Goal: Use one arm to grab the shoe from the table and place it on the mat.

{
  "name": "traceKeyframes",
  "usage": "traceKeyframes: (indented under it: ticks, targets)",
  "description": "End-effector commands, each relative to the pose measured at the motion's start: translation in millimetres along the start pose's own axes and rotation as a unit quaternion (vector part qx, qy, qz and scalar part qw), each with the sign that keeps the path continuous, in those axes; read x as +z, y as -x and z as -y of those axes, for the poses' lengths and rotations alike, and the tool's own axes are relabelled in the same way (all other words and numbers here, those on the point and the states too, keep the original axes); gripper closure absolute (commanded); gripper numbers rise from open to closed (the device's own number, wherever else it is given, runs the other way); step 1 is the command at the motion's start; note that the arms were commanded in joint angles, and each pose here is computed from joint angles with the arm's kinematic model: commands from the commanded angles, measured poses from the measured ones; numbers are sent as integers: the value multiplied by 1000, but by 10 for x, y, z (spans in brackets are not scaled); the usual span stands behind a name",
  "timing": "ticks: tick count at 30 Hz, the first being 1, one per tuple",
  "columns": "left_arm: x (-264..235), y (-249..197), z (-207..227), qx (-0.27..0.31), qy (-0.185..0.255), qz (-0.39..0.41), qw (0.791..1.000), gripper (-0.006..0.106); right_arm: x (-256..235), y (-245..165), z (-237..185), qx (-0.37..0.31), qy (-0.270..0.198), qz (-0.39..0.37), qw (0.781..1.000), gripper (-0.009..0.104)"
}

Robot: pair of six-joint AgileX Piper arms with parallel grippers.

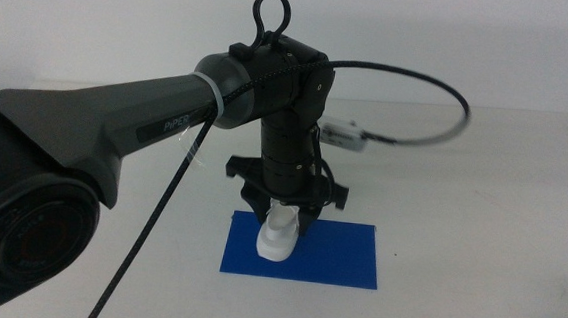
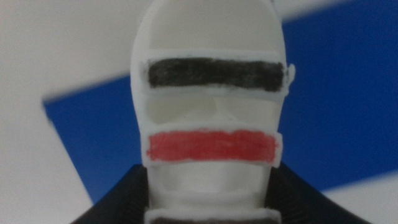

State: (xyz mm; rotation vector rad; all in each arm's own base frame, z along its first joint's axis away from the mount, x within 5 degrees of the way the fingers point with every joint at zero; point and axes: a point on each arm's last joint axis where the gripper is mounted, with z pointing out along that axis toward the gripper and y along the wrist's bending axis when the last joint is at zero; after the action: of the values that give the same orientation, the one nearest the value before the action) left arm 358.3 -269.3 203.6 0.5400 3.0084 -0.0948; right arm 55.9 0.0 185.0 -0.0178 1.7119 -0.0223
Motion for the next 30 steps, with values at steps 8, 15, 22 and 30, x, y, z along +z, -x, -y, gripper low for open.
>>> traceKeyframes:
  ticks: [8,15,22,30]
  targets:
    - [-362,-74,12,-444,-7,-4,896,102,-18,65,5,-8,-3,49,999,31]
    - [-362,-67,-10,-657,1,5,754,102,-18,65,5,-8,-3,49,999,31]
    - [-362,-74,21,-760,-8,-10,650,102,-18,65,5,-8,-3,49,999,31]
    - [-366,-94,88,-800,-20,-44,597,102,-18,65,5,-8,-3,49,999,31]
